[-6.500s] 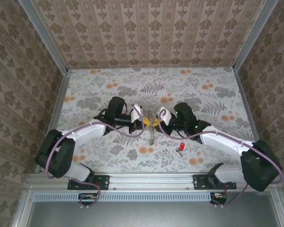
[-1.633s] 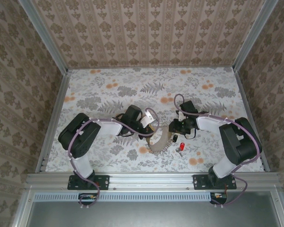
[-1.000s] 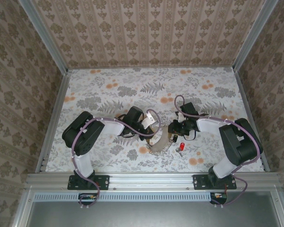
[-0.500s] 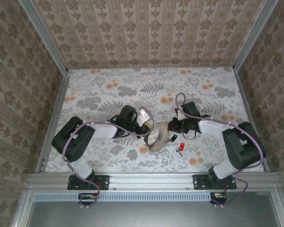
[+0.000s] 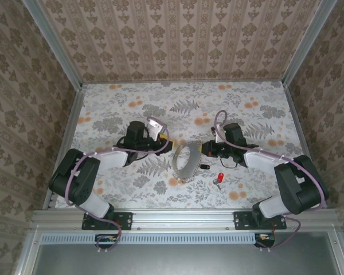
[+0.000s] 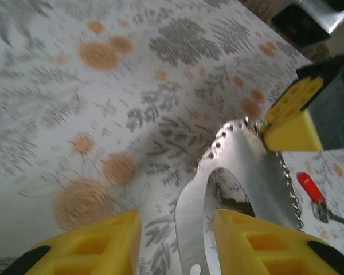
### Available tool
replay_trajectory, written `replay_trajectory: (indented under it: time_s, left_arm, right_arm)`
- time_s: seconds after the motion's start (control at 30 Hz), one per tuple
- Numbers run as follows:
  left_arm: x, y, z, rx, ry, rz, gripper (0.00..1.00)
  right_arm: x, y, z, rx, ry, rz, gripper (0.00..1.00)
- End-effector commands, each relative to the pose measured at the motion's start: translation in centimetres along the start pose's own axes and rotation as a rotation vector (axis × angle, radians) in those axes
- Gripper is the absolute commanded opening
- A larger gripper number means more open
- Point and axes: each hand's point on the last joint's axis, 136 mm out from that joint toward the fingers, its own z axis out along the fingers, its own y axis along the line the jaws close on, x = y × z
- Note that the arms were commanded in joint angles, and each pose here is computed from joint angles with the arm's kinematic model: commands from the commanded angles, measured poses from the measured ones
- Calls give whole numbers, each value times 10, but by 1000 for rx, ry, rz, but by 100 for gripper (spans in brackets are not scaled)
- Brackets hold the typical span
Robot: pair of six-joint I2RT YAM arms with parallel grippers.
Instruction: Put the keys on the keyring
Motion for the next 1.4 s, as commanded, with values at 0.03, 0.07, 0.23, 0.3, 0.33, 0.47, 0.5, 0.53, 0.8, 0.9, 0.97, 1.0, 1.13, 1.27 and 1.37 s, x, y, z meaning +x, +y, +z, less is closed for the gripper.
replay_trajectory:
  time_s: [0.03, 0.07, 0.23, 0.3, 0.33, 0.47, 0.5, 0.53, 0.8, 0.9, 0.97, 1.0, 1.13, 1.27, 1.37]
  left_arm:
    - [5, -9, 12, 120, 28, -103, 36]
    - [5, -8, 14, 124, 28, -121, 36]
    - [9, -6, 21, 163, 31, -166, 36]
    - [10, -5, 23, 184, 36, -202, 36]
    - [10, -4, 24, 195, 44, -230, 36]
    - [12, -1, 28, 272, 92, -349, 32]
    - [11, -2, 28, 288, 86, -347, 31]
    - [10, -5, 27, 301, 81, -341, 31]
    - [10, -14, 25, 357, 121, -324, 31]
    - [11, -15, 25, 371, 127, -329, 32]
    - [10, -17, 25, 387, 128, -326, 31]
    - [10, -18, 24, 392, 130, -328, 29]
    - [6, -22, 20, 407, 127, -318, 7]
    - [-7, -29, 9, 391, 91, -265, 0]
    - [-20, -38, -5, 360, 68, -188, 0]
  right_arm:
    - [-14, 23, -6, -106, -78, -107, 2]
    - [-15, 24, -6, -108, -82, -111, 2]
    - [-13, 26, -6, -126, -85, -125, 2]
    - [-13, 26, -7, -132, -90, -132, 2]
    - [-13, 26, -7, -133, -91, -134, 2]
    - [-12, 26, -6, -137, -91, -135, 2]
    - [-12, 26, -6, -135, -93, -135, 2]
    - [-12, 26, -6, -135, -93, -136, 2]
    - [-16, 27, -5, -145, -107, -139, 2]
    - [-17, 29, -5, -147, -112, -141, 2]
    - [-18, 29, -6, -146, -114, -140, 2]
    - [-18, 28, -5, -144, -114, -138, 2]
    - [-20, 27, -5, -139, -114, -130, 2]
    - [-22, 26, -6, -127, -123, -122, 4]
    - [-27, 30, -12, -122, -150, -129, 9]
